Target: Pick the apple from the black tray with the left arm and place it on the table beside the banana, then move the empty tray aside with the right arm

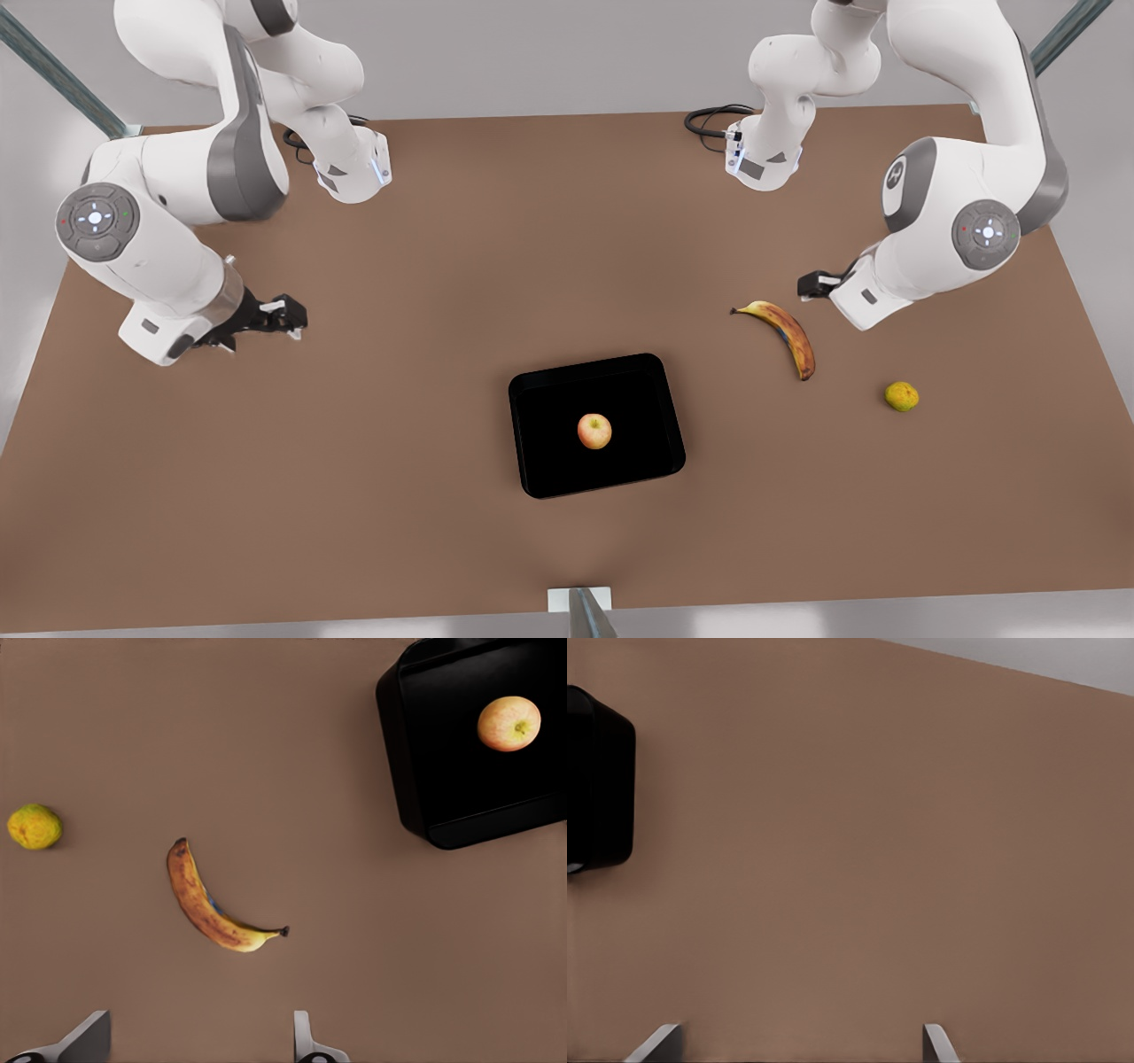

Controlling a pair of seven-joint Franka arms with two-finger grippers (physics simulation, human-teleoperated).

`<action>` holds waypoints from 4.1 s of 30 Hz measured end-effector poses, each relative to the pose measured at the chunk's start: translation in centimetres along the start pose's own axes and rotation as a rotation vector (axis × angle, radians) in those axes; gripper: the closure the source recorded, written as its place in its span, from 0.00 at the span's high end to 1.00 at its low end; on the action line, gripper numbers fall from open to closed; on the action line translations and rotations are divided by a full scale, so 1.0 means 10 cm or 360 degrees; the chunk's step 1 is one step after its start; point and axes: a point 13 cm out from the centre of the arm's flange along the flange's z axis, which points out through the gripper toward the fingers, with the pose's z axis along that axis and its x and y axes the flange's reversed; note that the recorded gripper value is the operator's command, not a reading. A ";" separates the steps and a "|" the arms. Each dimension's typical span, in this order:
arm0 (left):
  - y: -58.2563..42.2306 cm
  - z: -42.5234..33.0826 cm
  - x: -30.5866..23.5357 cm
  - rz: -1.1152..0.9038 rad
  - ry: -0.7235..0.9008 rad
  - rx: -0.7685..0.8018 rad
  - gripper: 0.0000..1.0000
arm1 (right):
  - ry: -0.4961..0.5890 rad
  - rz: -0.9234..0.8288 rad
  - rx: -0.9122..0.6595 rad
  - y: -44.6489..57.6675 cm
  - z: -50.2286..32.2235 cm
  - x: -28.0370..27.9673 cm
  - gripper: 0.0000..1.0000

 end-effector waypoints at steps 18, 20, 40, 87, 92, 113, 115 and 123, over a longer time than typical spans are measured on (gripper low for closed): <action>-3.47 1.53 -0.52 0.0224 -0.0027 0.0103 1.00 | 0.0207 0.0067 0.0063 0.16 0.51 -0.07 1.00; -3.49 1.55 -0.68 0.0156 -0.0110 0.0088 1.00 | 0.0222 0.0057 -0.0002 0.32 0.73 -0.18 1.00; -3.52 2.61 -1.59 -0.0569 -0.0320 0.0229 1.00 | 0.0131 0.0043 -0.0167 1.02 1.27 -0.61 1.00; -3.41 3.23 -2.28 -0.0698 -0.0589 0.0196 1.00 | -0.0207 0.0185 -0.0030 0.67 1.27 -1.26 1.00; -3.41 3.33 -2.31 -0.0689 -0.0597 0.0198 0.93 | -0.0266 0.0208 -0.0039 0.67 1.23 -1.34 1.00; -3.33 2.39 -2.20 -0.0715 -0.0611 0.0180 0.66 | -0.0140 0.0182 -0.0014 0.59 1.09 -1.06 1.00; -3.25 2.20 -2.16 -0.0723 -0.0599 0.0158 0.66 | -0.0134 0.0168 -0.0017 0.63 1.10 -1.05 1.00; -2.35 1.67 -2.13 -0.0801 -0.0525 -0.0019 0.67 | -0.0040 -0.0052 -0.0084 1.56 1.45 -0.94 1.00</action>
